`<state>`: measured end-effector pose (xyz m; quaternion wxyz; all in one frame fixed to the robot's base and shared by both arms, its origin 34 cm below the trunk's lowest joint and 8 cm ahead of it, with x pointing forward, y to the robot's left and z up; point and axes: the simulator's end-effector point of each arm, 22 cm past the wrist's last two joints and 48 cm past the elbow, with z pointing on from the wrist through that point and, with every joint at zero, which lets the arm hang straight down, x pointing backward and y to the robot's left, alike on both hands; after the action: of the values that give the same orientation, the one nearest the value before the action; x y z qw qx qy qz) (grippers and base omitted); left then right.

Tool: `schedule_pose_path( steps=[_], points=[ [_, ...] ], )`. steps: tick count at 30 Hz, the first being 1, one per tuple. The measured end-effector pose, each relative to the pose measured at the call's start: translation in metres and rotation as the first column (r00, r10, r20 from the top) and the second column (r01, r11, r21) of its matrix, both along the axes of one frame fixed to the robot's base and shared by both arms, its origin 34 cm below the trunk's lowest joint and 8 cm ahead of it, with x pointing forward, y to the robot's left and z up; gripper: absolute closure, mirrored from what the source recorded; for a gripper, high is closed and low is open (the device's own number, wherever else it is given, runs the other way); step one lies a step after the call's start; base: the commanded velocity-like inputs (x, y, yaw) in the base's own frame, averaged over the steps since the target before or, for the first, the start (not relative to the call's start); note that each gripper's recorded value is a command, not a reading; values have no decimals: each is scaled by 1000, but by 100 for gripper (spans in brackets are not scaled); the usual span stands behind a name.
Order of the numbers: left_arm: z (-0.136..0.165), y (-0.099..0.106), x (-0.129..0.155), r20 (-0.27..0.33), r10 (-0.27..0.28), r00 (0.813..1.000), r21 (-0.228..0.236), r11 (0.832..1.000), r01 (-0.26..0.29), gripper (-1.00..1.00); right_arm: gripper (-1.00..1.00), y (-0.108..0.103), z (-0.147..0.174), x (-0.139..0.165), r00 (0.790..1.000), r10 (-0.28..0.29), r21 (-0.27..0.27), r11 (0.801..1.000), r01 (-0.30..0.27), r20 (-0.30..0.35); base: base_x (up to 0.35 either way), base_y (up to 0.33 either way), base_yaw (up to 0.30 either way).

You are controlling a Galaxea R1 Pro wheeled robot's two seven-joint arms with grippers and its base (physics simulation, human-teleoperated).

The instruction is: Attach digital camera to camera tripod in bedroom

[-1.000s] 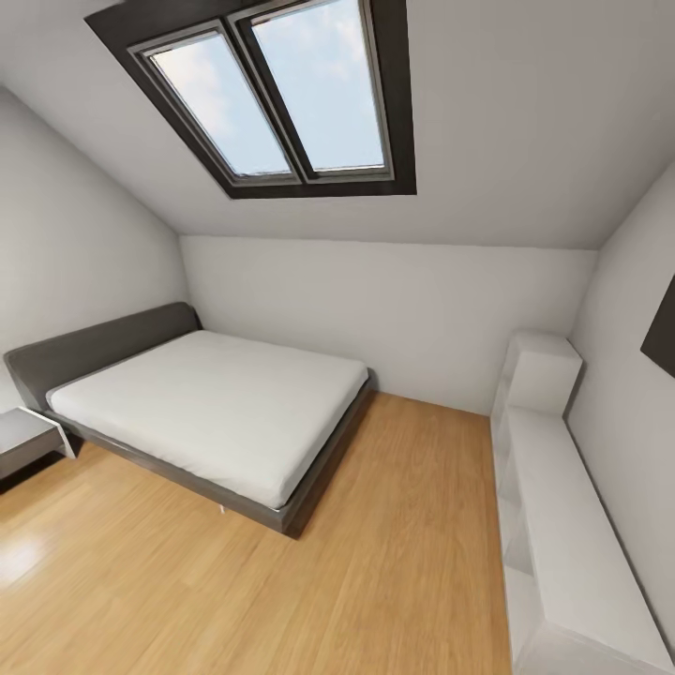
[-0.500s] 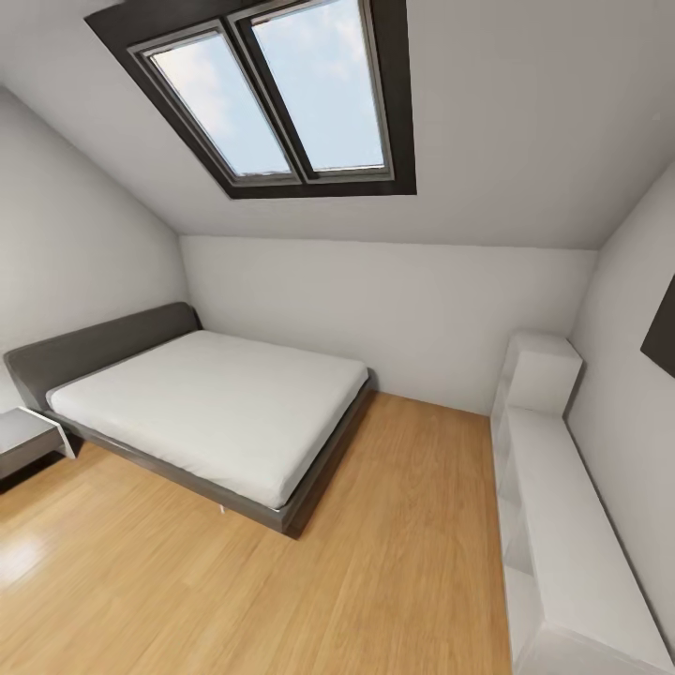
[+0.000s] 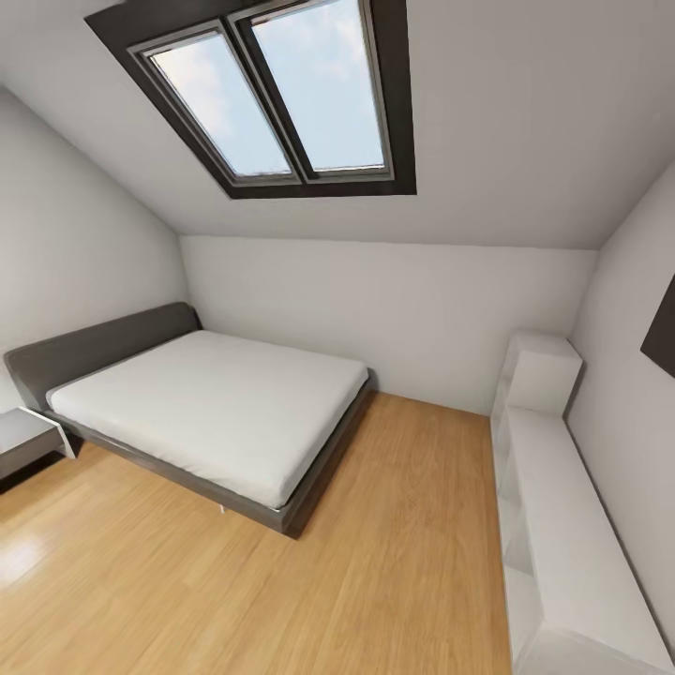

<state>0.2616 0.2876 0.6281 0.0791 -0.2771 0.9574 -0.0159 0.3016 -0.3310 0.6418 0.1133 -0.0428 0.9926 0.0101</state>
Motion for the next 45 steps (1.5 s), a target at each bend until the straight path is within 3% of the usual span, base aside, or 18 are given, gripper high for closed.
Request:
schedule_pose_path(
  steps=[12,24,30,45],
  points=[
    [0,-2,2,9,6,1000,-8,1000,-6,100,-100,1,-1,-1,1000,-3,-2,1000,3,-6,7,0,0],
    [0,-9,1,8,9,1000,-15,1000,-9,100,-100,1,0,-1,1000,-5,-1,1000,5,-2,308,0,9],
    [0,-13,2,8,8,1000,-20,1000,-8,100,-100,1,0,0,1000,-5,-1,1000,5,-1,251,0,186],
    [0,-21,2,8,8,1000,-30,1000,-7,100,-100,1,0,0,1000,-5,-1,1000,5,0,21,0,263]
  ],
)
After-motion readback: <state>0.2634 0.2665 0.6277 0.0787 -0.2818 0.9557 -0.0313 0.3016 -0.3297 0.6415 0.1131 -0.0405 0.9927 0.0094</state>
